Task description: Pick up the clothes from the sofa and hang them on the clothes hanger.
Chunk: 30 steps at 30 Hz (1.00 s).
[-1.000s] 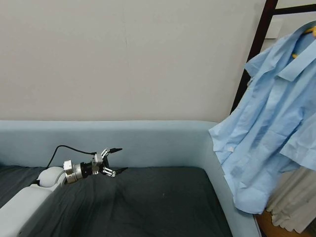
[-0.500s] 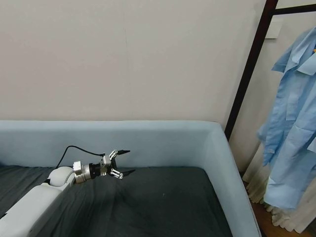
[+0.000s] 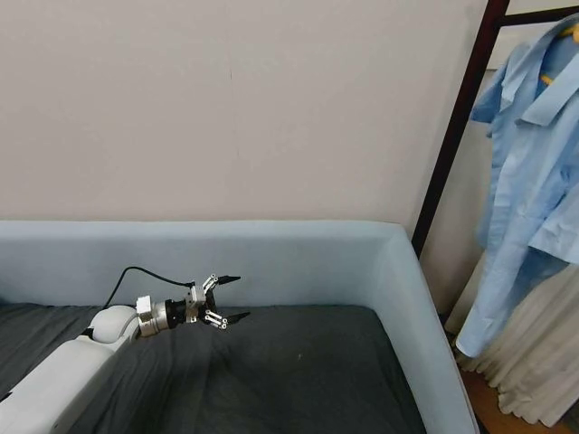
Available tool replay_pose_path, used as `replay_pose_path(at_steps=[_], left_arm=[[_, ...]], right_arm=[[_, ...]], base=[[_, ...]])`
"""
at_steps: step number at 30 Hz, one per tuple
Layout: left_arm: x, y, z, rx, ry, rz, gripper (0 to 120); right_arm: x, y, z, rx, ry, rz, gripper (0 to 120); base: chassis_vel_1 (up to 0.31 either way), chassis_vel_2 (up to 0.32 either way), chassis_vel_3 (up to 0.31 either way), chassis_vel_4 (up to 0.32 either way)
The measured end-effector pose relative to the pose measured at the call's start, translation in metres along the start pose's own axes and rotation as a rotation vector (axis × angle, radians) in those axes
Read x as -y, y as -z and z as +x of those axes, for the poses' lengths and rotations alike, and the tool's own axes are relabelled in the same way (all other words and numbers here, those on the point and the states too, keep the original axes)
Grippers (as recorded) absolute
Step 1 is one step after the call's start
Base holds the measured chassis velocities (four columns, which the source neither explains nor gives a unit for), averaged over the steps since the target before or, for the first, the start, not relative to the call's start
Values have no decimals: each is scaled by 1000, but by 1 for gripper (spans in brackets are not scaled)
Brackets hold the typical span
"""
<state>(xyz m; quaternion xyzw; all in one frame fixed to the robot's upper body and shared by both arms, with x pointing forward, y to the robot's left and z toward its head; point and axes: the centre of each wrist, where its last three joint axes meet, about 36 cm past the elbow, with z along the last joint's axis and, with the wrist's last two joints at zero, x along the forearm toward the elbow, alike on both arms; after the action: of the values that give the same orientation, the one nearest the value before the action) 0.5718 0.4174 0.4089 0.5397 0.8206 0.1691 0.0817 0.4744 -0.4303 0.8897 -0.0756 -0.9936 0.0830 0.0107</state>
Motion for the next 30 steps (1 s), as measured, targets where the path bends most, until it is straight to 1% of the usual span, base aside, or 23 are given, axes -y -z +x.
replay_pose_path(at_steps=[2, 3, 4, 5, 6, 8, 10, 14, 18, 30], left_arm=[[-1, -1, 3, -4, 8, 1, 100], [-1, -1, 3, -4, 8, 1, 100], [-2, -1, 4, -6, 12, 0, 100], [-3, -1, 5, -7, 15, 1, 100], [-3, -1, 5, -7, 15, 1, 100], [-3, -2, 9, -11, 25, 3, 100], [-3, -7, 13, -16, 32, 6, 100], [-1, -15, 19, -25, 43, 12, 100], [-2, -19, 19, -25, 47, 16, 100], [-5, -22, 2, -14, 34, 14, 100]], right_arm=[[-19, 19, -16, 11, 0, 20, 7], [-19, 19, -16, 11, 0, 20, 7], [-32, 25, -28, 3, 3, 32, 7], [-43, 25, -38, -9, 9, 40, 7], [-43, 25, -38, -9, 9, 40, 7], [-58, 23, -55, -36, 14, 49, 7], [-65, 25, -65, -47, 6, 52, 7], [-64, 22, -77, -64, -19, 54, 7], [-62, 21, -79, -67, -28, 52, 7], [-48, 10, -56, -93, -41, 66, 7]], base=[[0, 0, 0, 0], [0, 0, 0, 0], [0, 0, 0, 0], [0, 0, 0, 0], [0, 0, 0, 0], [0, 0, 0, 0], [0, 0, 0, 0], [0, 0, 0, 0], [0, 0, 0, 0], [0, 0, 0, 0]])
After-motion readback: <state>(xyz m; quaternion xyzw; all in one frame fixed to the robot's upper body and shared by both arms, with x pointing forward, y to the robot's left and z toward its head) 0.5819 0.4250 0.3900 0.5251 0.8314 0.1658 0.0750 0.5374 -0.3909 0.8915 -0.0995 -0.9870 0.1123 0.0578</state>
